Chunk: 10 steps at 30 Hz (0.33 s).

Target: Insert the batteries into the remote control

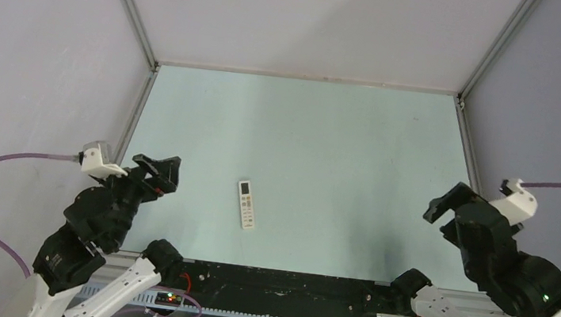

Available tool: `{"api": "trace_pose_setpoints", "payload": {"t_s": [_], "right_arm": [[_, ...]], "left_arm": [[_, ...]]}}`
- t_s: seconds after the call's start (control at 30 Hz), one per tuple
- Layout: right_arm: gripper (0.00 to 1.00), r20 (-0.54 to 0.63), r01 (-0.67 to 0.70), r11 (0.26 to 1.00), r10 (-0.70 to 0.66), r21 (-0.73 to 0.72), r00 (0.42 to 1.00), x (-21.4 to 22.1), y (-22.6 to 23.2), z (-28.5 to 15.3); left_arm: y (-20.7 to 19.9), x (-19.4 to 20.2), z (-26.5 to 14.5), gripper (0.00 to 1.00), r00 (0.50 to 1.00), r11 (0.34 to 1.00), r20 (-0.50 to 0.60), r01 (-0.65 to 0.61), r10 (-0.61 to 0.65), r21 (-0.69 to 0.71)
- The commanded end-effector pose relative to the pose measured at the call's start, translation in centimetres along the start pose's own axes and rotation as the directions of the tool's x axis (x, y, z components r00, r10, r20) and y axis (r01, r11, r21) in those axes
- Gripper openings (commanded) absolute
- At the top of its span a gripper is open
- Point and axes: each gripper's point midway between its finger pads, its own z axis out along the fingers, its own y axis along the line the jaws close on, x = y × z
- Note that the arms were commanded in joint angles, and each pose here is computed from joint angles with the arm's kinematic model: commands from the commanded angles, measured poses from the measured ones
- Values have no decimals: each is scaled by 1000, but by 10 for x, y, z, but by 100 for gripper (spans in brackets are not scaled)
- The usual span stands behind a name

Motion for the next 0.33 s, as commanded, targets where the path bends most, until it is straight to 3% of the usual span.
{"api": "trace_pose_setpoints", "payload": {"t_s": [0.0, 0.3], "right_arm": [[100, 143, -36, 993, 20, 113, 989, -29, -41, -16], [100, 190, -48, 991, 24, 122, 981, -38, -51, -22]], "left_arm": [[18, -18, -9, 100, 997, 998, 73, -12, 17, -68], [20, -12, -6, 100, 998, 997, 62, -11, 16, -79]]}}
